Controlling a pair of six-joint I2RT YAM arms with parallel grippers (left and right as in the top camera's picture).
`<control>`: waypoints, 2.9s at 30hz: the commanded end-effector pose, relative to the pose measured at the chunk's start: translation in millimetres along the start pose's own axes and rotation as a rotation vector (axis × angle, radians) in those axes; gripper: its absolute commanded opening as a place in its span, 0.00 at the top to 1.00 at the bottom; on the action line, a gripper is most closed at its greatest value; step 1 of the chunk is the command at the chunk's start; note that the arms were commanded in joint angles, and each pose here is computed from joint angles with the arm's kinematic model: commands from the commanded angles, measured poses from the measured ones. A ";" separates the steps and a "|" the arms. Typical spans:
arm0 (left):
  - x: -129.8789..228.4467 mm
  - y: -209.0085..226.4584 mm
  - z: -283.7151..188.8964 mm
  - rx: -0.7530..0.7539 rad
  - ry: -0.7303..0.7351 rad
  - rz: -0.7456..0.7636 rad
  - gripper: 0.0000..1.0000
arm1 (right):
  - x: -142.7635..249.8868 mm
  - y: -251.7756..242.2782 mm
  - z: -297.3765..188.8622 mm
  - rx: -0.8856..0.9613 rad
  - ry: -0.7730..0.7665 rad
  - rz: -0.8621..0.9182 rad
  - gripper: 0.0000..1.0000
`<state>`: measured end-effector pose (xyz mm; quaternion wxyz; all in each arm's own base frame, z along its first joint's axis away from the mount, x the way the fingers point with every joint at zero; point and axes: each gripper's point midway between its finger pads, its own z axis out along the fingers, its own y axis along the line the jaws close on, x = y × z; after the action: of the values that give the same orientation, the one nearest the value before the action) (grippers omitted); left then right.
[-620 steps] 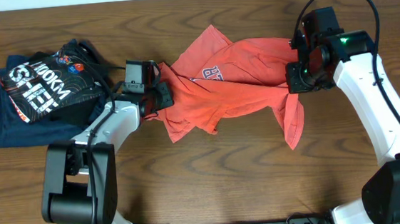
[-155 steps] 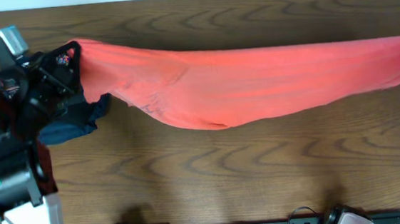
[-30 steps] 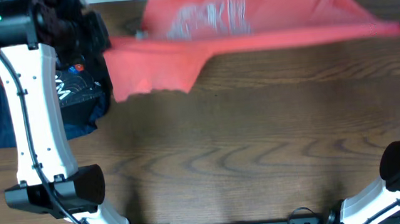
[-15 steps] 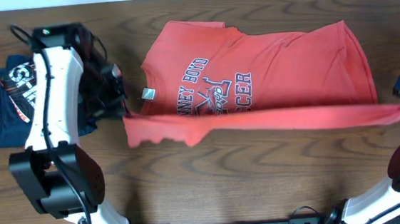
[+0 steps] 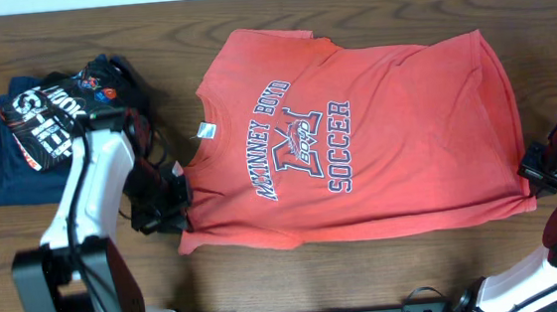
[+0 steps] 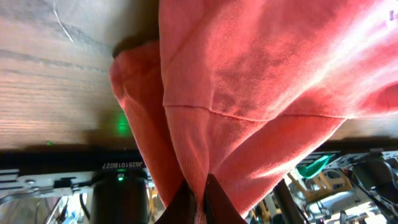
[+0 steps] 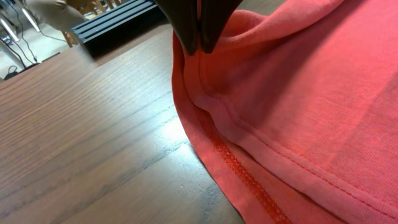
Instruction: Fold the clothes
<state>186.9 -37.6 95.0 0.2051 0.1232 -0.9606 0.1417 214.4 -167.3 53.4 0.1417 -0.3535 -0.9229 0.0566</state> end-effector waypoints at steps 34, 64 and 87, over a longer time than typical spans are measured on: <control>-26.4 -8.5 -6.0 0.081 -0.238 -0.097 0.94 | 41.9 -0.9 -21.1 -0.123 0.016 -0.015 0.78; -31.7 -9.0 -7.4 0.081 -0.261 -0.083 0.95 | -5.8 14.9 52.1 -0.148 -0.222 0.151 0.47; -31.8 -9.0 -7.5 0.082 -0.261 -0.083 0.94 | 16.4 -8.6 44.3 -0.059 -0.116 0.167 0.99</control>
<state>221.0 -40.1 88.9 0.0823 0.1903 -0.9657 0.1561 180.5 -148.3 8.0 0.0841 -0.4200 -0.9028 0.0390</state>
